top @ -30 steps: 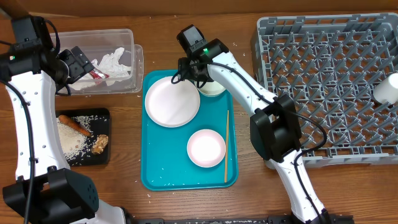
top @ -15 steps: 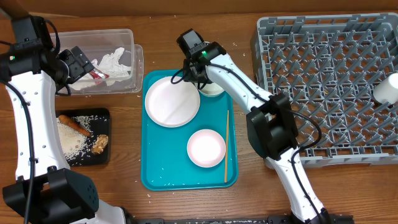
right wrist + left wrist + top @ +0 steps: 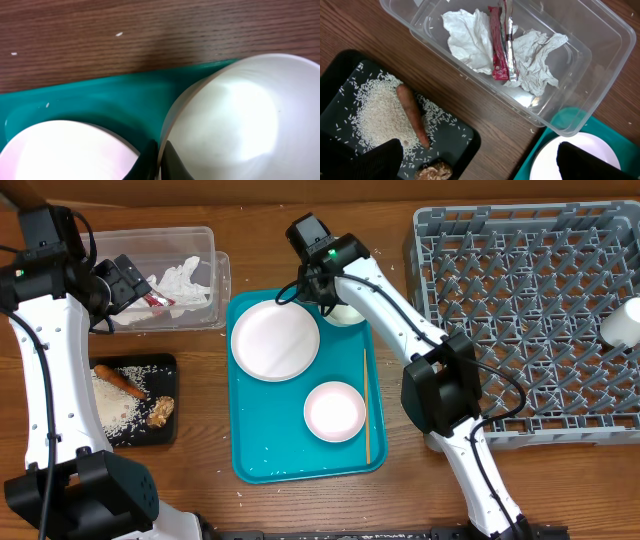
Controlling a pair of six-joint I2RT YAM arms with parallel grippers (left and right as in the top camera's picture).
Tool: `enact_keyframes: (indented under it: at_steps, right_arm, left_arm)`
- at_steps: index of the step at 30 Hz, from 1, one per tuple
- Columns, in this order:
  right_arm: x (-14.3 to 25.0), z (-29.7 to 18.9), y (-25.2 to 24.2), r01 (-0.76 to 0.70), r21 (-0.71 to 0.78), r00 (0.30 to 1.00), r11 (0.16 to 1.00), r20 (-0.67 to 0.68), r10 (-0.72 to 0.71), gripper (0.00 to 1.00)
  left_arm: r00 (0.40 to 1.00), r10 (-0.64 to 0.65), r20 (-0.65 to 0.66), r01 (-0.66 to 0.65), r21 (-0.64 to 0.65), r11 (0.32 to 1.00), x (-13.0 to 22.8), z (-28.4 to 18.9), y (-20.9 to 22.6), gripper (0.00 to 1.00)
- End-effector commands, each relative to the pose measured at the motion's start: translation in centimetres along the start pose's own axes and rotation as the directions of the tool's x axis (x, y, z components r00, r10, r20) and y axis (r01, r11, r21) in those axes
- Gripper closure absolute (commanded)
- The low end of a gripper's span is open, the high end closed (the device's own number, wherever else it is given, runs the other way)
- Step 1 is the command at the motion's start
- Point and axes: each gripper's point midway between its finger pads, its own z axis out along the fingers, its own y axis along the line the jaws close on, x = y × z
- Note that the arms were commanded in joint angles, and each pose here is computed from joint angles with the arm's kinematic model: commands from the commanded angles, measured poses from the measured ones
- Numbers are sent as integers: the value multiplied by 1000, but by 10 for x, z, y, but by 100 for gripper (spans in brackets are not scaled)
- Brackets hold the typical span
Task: Sort waste into correct bins and load items into the dishwasher
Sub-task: 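Grasp the small white cup on the teal tray with the right gripper, then carry the white cup right and set it in the dish rack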
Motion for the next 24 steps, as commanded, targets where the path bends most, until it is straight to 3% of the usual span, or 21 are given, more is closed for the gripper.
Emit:
enact_keyframes:
  at_steps: [1, 4, 6, 8, 12, 16, 19, 24]
  right_arm:
    - [-56, -103, -3, -40, -104, 983, 994, 177, 58, 96]
    - [-95, -178, -49, -101, -137, 948, 985, 286, 137, 96]
    - [-119, -225, -110, -184, -151, 912, 971, 344, 226, 96]
    - [-139, -243, -176, -198, -207, 904, 958, 340, 260, 96]
    - [-150, -244, -246, -165, -454, 921, 876, 246, 302, 96]
    - [-155, -243, -310, -38, -741, 921, 671, 235, 311, 96]
    - [-156, -217, -333, -20, -833, 922, 553, 199, 333, 96]
    - [-156, -169, -352, -79, -839, 922, 539, 144, 360, 96]
  left_arm:
    - [1000, -19, -7, 19, -3, 1000, 1, 3, 1, 0]
    - [1000, -19, -7, 19, -3, 1000, 1, 3, 1, 0]
    - [1000, -19, -7, 19, -3, 1000, 1, 3, 1, 0]
    - [1000, -19, -7, 19, -3, 1000, 1, 3, 1, 0]
    - [1000, -19, -8, 19, -2, 1000, 1, 3, 1, 0]
    - [1000, -19, -8, 19, -2, 1000, 1, 3, 1, 0]
    - [1000, -19, -7, 19, -3, 1000, 1, 3, 1, 0]
    - [1000, -19, -7, 19, -3, 1000, 1, 3, 1, 0]
